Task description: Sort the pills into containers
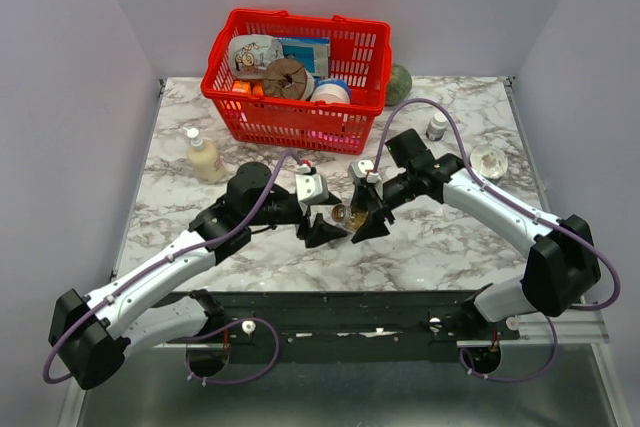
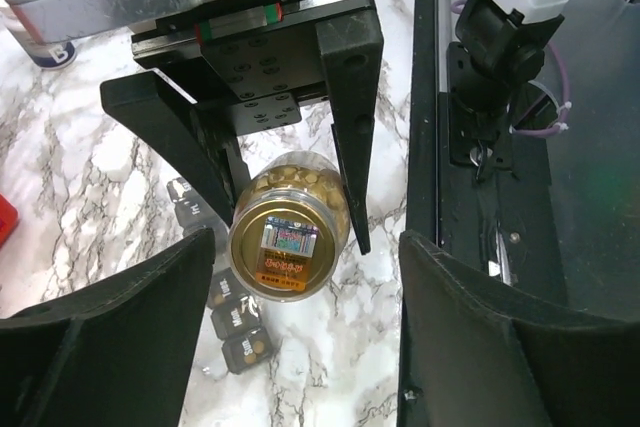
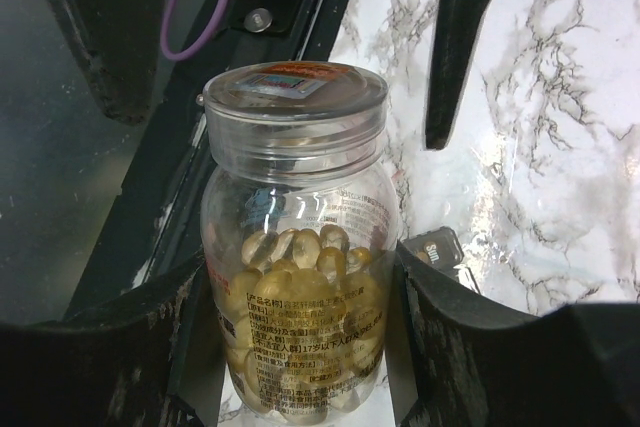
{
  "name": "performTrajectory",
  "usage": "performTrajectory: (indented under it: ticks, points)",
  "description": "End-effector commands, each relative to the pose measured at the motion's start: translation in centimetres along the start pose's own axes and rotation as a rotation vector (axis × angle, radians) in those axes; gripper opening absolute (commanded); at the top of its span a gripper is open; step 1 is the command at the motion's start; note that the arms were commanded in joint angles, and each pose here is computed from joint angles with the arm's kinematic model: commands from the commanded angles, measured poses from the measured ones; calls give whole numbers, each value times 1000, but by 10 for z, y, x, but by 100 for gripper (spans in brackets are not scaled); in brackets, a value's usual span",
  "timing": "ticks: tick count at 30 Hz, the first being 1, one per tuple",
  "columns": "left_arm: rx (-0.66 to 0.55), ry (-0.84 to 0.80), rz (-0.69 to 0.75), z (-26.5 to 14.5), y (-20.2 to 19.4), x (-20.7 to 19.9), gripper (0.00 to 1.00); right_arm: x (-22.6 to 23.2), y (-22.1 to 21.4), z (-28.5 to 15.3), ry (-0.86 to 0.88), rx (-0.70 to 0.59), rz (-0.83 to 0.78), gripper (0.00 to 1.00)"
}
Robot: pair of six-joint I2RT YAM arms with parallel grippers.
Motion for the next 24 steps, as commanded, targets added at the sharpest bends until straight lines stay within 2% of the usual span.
performTrajectory:
  ticks: [1, 2, 5, 6, 8, 11, 15, 16, 18, 19, 22, 23, 24]
  points:
    - [9, -8, 34, 6, 8, 1, 76, -2, 9, 1, 20, -35, -38, 9]
    - [7, -8, 44, 7, 9, 1, 74, -2, 9, 1, 19, -34, -37, 9]
    - [17, 13, 19, 7, 9, 2, 48, -2, 9, 2, 17, -31, -38, 9]
    - [13, 38, 5, 7, 9, 4, 22, -3, 8, 2, 11, -24, -33, 9]
    - [0, 65, -16, 6, 12, 5, 0, -4, 7, 1, 1, -15, -32, 8]
    - [-27, 143, -130, 2, 13, 6, 0, -8, 7, 0, -43, 10, -35, 7]
    - [-59, 283, -387, 0, 8, 10, 0, -18, 9, -4, -150, 44, -48, 6]
    - [-83, 349, -536, 1, 6, 12, 0, -19, 3, -5, -187, 74, -37, 6]
    - [-105, 404, -698, 4, -1, 15, 0, -27, 5, -8, -255, 83, -44, 6]
    - [-143, 437, -866, 6, -3, 14, 0, -30, 4, -12, -308, 112, -43, 5]
    - [-168, 569, -1156, 9, -20, 20, 0, -39, 0, -17, -421, 155, -37, 4]
    - [-195, 577, -1298, 11, -19, 19, 0, -41, -1, -19, -441, 166, -35, 4]
    - [-206, 581, -1355, 14, -20, 19, 0, -42, -2, -19, -457, 173, -36, 4]
Point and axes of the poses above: each gripper's point midway between its finger pads, its own z axis out along the fingers, its own x axis along the line the jaws close on, y = z × x, the point moved 7 cm from there along -z, back along the fingers, and after that the axes turned 13 degrees about -z, right-handed, at the moved point
